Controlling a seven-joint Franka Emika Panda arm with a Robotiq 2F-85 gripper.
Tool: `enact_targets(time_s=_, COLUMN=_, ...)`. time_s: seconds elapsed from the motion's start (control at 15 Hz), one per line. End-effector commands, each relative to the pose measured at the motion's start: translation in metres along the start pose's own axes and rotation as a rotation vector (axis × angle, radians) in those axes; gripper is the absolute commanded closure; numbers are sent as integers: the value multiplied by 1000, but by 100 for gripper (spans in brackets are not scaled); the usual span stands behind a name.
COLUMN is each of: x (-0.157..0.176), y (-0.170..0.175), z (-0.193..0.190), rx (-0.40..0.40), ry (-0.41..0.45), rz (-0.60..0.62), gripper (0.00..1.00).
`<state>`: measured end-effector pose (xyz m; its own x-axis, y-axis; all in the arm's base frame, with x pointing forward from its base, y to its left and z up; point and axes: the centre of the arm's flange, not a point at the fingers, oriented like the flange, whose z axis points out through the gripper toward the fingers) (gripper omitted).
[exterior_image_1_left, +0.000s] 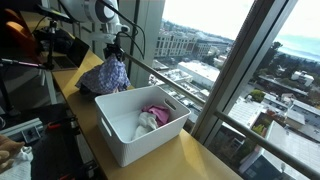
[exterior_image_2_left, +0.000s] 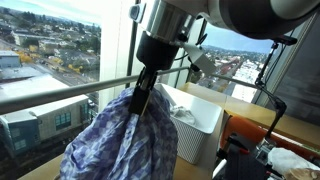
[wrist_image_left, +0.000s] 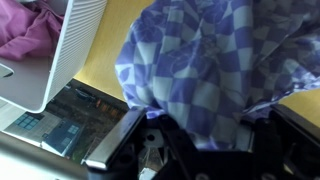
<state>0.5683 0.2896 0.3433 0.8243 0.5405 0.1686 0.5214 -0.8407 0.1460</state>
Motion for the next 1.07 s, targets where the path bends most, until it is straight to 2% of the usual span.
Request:
enact_targets(time_s=0.0, x=20, y=18, z=19, rx=32, ry=5, rz=6, gripper=100)
enact_targets(time_s=0.53, x=29, y=4, z=61, rx=70, ry=-44, rz=-3, gripper=100)
enact_targets(time_s=0.8, x=25, y=4, z=75, rx=82, ry=-69, rz=4, gripper=93)
enact_targets(time_s=1.0, x=23, y=-1, z=84, rx=91, ry=-83, rz=10, gripper=96)
